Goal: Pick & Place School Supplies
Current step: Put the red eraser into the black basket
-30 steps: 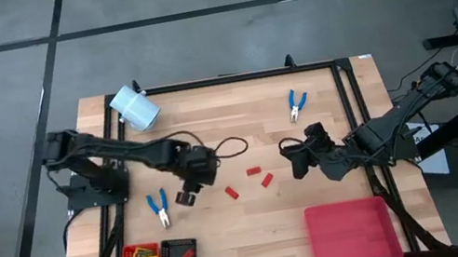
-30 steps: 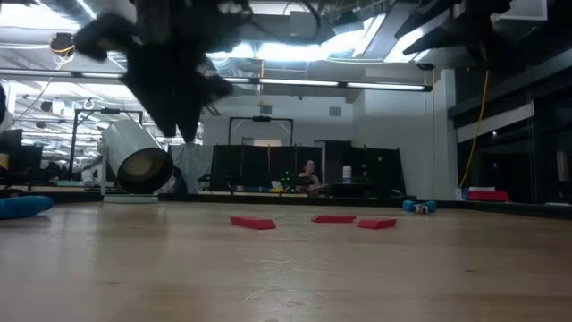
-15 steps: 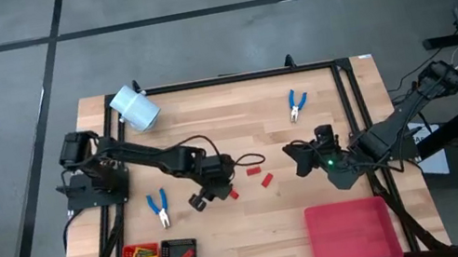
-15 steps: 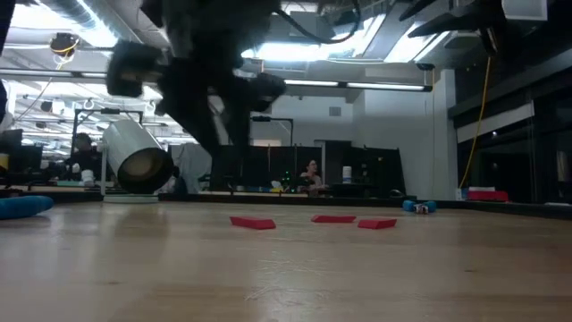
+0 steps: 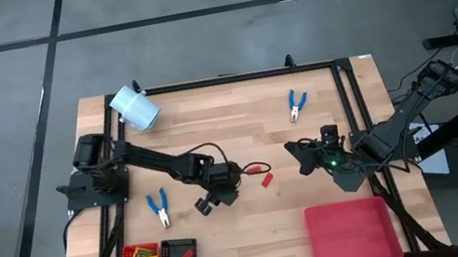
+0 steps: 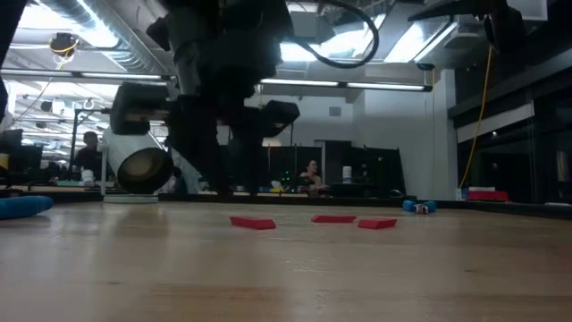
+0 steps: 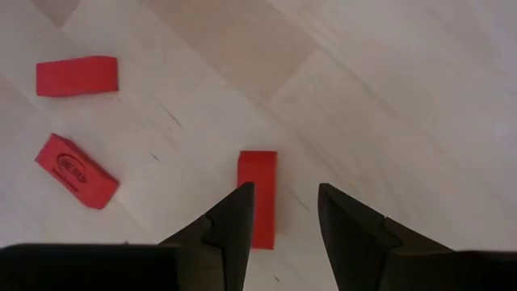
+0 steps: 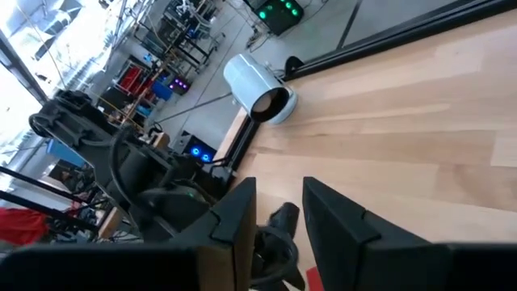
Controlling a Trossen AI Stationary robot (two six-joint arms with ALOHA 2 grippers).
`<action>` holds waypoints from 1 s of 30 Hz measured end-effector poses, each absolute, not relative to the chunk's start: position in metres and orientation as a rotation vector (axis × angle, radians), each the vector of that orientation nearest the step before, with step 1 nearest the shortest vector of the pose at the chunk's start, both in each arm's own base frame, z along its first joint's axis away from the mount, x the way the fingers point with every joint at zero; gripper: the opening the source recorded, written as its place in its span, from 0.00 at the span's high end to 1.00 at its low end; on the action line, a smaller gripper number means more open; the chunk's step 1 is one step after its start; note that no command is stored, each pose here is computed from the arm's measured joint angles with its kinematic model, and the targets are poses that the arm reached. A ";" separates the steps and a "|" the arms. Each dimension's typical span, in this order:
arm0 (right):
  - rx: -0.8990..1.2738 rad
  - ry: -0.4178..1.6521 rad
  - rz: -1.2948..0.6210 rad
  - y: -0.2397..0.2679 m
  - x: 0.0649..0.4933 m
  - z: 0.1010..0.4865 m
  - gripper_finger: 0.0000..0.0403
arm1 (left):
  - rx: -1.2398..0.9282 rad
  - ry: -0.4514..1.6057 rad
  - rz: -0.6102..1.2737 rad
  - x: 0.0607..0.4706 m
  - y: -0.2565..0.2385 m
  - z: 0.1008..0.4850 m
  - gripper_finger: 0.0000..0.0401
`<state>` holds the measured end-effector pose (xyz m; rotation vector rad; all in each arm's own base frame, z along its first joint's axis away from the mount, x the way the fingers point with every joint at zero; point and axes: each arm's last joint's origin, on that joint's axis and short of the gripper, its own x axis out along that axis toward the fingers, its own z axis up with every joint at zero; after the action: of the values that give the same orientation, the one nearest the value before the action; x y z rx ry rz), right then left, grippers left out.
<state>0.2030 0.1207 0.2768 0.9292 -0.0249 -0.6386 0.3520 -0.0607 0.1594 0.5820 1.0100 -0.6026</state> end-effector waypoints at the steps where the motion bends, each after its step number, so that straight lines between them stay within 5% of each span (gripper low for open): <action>1: 0.928 -0.026 -0.639 0.121 0.203 0.277 0.73 | 0.585 1.013 -0.599 0.353 -0.061 0.157 0.66; 30: 0.918 -0.027 -0.637 0.121 0.203 0.277 0.73 | 0.533 1.031 -0.574 0.361 -0.055 0.139 0.67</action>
<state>0.2033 0.1208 0.2774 0.9182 -0.0266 -0.6371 0.3610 -0.0548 0.1391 0.5335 1.0311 -0.5741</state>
